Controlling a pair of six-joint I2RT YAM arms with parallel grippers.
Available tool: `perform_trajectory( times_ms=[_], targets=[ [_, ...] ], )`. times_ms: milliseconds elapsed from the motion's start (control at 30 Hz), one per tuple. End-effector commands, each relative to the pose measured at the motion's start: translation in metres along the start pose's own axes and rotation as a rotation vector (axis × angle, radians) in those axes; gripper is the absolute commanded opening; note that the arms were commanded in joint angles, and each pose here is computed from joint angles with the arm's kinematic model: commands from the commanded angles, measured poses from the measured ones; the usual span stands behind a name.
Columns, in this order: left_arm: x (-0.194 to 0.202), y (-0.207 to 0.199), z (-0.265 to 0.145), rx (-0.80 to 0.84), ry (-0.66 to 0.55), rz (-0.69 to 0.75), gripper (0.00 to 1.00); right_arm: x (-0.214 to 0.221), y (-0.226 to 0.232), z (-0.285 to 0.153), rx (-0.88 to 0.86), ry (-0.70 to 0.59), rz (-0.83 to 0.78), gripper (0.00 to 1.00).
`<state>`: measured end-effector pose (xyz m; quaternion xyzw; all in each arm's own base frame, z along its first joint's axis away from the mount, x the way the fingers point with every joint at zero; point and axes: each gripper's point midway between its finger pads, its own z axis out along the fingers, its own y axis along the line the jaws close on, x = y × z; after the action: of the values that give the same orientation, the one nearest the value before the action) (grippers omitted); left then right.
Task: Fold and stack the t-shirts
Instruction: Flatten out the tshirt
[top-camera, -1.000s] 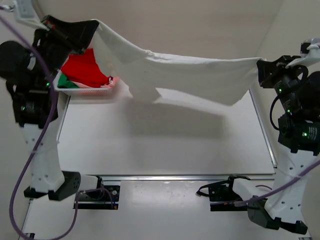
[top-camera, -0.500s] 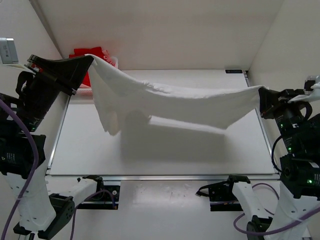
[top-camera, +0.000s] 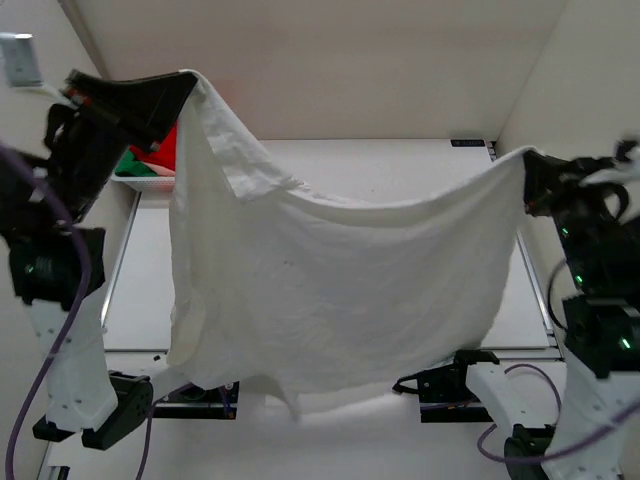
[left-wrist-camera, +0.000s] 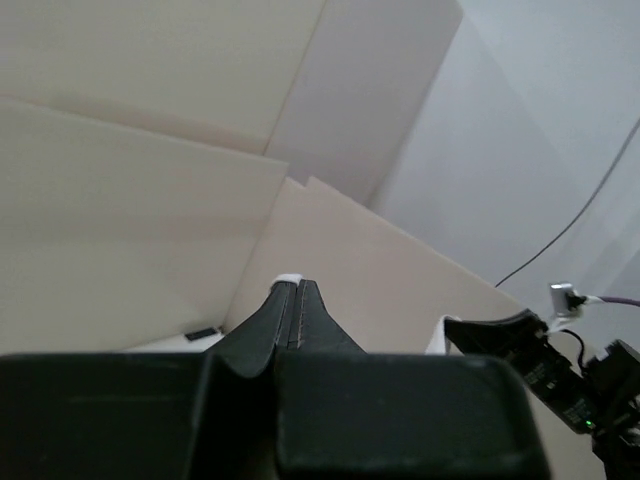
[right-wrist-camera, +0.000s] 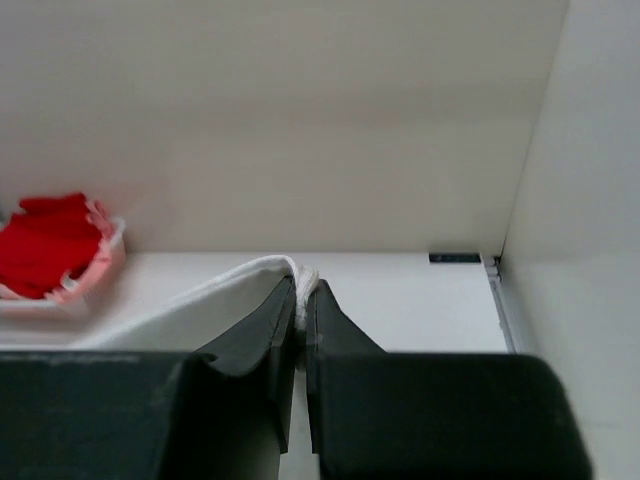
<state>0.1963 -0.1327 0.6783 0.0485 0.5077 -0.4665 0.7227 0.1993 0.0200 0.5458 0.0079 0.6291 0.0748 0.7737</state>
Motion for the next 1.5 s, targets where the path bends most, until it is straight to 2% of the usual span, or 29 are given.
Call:
perform_trajectory(
  times_ms=[0,33,133,200,367,433,500,533,567,600,633,667,700,733,767,800,833,867,967,1000,1033,1067,1100,1133,1167,1233,1333,1400,1467],
  targets=[
    [0.055,0.087,0.045,-0.106,0.098,-0.042,0.00,0.082,-0.043,0.071,0.059,0.163,0.010,0.00],
    [0.075,0.109,0.052,-0.131,0.126,-0.042,0.00,0.095,-0.040,0.079,-0.010,0.187,0.042,0.00],
    [0.132,0.171,0.067,-0.209,0.203,-0.057,0.00,0.172,-0.067,0.105,0.019,0.302,0.125,0.00],
    [0.169,0.207,0.071,-0.253,0.245,-0.068,0.00,0.205,-0.074,0.124,0.049,0.345,0.083,0.00],
    [0.283,0.319,0.078,-0.414,0.363,-0.081,0.00,0.303,-0.104,0.164,0.084,0.518,0.123,0.00],
    [0.318,0.362,0.081,-0.490,0.400,-0.087,0.00,0.336,-0.109,0.183,0.083,0.580,0.128,0.00],
    [0.337,0.395,0.102,-0.525,0.413,-0.074,0.00,0.389,-0.116,0.203,0.082,0.696,0.153,0.00],
    [0.370,0.427,0.100,-0.580,0.464,-0.067,0.00,0.380,-0.118,0.222,0.076,0.675,0.136,0.00],
    [0.351,0.427,0.126,-0.556,0.426,-0.032,0.00,0.420,-0.119,0.228,0.066,0.762,0.158,0.00],
    [0.364,0.448,0.138,-0.590,0.452,-0.024,0.00,0.431,-0.124,0.251,0.068,0.784,0.160,0.00],
    [0.393,0.475,0.137,-0.625,0.480,-0.041,0.00,0.405,-0.125,0.285,0.046,0.709,0.135,0.00],
    [0.357,0.473,0.166,-0.589,0.385,-0.005,0.09,0.448,-0.133,0.290,0.073,0.799,0.154,0.08],
    [0.388,0.496,0.161,-0.624,0.422,-0.021,0.42,0.415,-0.134,0.319,0.073,0.733,0.134,0.19],
    [0.380,0.500,0.175,-0.612,0.376,-0.011,0.68,0.414,-0.139,0.343,0.083,0.713,0.116,0.25],
    [0.360,0.507,0.182,-0.624,0.319,-0.004,0.84,0.406,-0.147,0.362,0.120,0.679,0.093,0.42],
    [0.356,0.507,0.183,-0.631,0.308,-0.007,0.95,0.418,-0.153,0.369,0.145,0.686,0.082,0.61],
    [0.340,0.493,0.186,-0.600,0.305,-0.013,0.99,0.395,-0.152,0.377,0.156,0.637,0.083,0.67],
    [0.331,0.489,0.179,-0.614,0.324,-0.008,0.98,0.395,-0.154,0.370,0.185,0.649,0.097,0.74],
    [0.323,0.456,0.147,-0.637,0.433,0.025,0.98,0.394,-0.153,0.332,0.247,0.701,0.118,0.82],
    [0.355,0.463,0.115,-0.688,0.527,0.005,0.98,0.367,-0.149,0.323,0.256,0.660,0.111,0.82],
    [0.315,0.434,0.117,-0.657,0.455,0.032,0.98,0.395,-0.145,0.299,0.271,0.731,0.127,0.82],
    [0.310,0.419,0.091,-0.676,0.457,0.003,0.98,0.369,-0.140,0.286,0.276,0.698,0.128,0.82],
    [0.334,0.420,0.057,-0.713,0.519,-0.045,0.98,0.370,-0.136,0.261,0.291,0.718,0.136,0.81],
    [0.311,0.396,0.049,-0.690,0.488,-0.088,0.99,0.392,-0.138,0.231,0.326,0.788,0.171,0.80],
    [0.315,0.384,0.019,-0.724,0.532,-0.140,0.99,0.393,-0.135,0.204,0.334,0.812,0.187,0.78],
    [0.327,0.354,-0.021,-0.742,0.639,-0.158,0.98,0.399,-0.135,0.157,0.347,0.868,0.285,0.74],
    [0.358,0.306,-0.079,-0.765,0.764,-0.115,0.98,0.410,-0.127,0.096,0.380,0.938,0.285,0.71],
    [0.396,0.280,-0.123,-0.776,0.868,-0.171,0.97,0.407,-0.118,0.069,0.383,0.963,0.273,0.67],
    [0.412,0.257,-0.153,-0.760,0.926,-0.245,0.94,0.419,-0.105,0.037,0.401,1.027,0.287,0.65]
  ],
)
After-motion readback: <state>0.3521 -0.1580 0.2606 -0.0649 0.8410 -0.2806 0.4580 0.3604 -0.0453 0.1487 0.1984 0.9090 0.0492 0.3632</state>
